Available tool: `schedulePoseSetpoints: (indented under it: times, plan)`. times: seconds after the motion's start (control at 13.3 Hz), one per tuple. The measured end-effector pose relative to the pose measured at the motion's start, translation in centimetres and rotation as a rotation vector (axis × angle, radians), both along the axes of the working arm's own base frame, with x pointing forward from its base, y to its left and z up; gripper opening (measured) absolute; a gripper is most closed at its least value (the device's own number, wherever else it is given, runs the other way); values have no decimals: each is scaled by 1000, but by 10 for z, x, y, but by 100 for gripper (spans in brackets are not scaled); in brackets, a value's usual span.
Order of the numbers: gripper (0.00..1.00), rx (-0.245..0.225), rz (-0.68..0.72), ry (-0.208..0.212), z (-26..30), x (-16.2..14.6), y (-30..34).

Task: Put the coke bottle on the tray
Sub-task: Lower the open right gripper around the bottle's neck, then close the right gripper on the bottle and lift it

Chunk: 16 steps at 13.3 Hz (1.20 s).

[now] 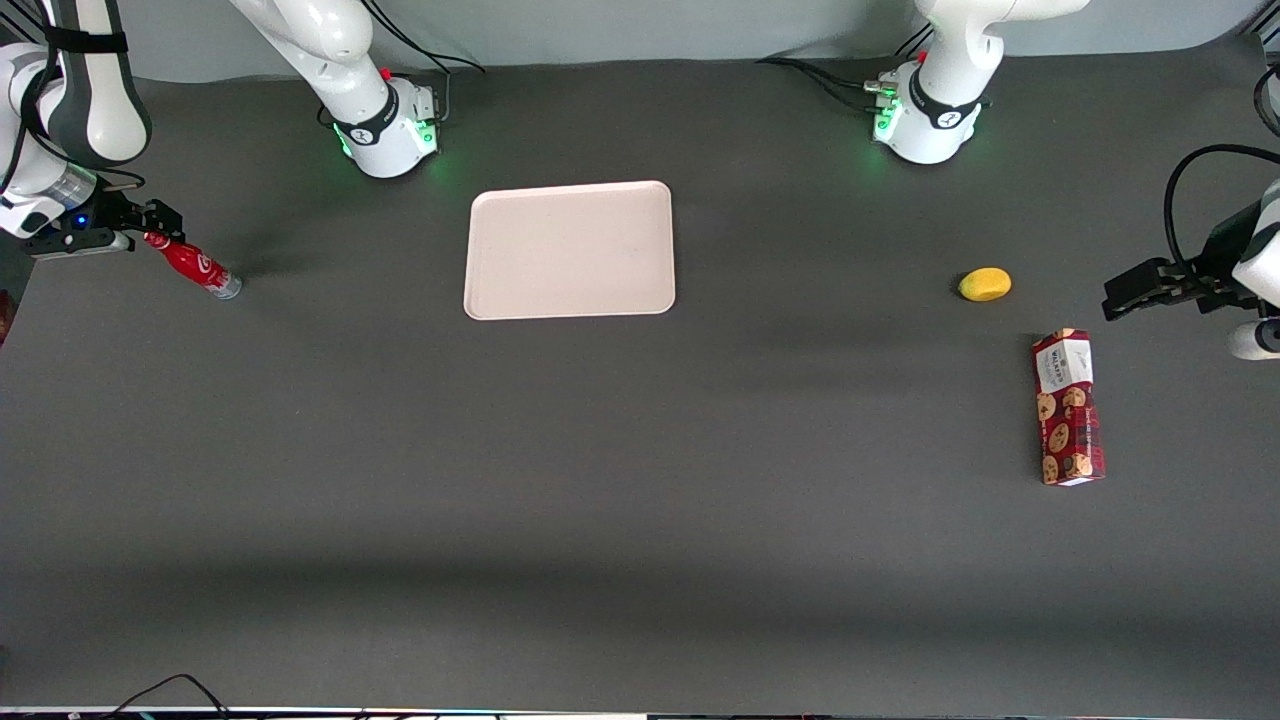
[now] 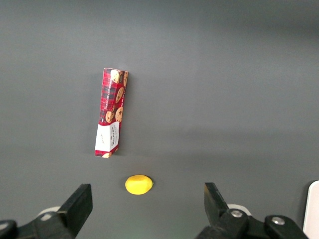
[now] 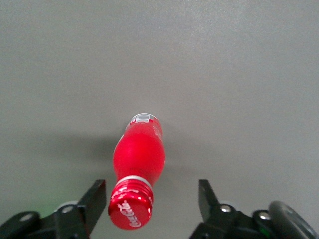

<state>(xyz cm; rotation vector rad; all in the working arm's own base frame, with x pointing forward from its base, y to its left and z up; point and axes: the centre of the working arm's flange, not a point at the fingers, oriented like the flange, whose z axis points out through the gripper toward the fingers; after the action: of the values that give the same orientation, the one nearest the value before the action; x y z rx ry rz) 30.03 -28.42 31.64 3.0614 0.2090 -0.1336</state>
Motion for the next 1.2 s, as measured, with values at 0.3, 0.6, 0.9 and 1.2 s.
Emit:
schedulePoseSetpoints:
  times: [0.3, 0.6, 0.9, 1.2]
  plan:
    - [74, 4, 0, 5, 2, 0, 1]
    - [64, 4, 2, 3, 2, 1, 3]
    - [58, 16, 7, -6, 2, 7, 10]
    - [41, 29, -1, -8, 2, 9, 13]
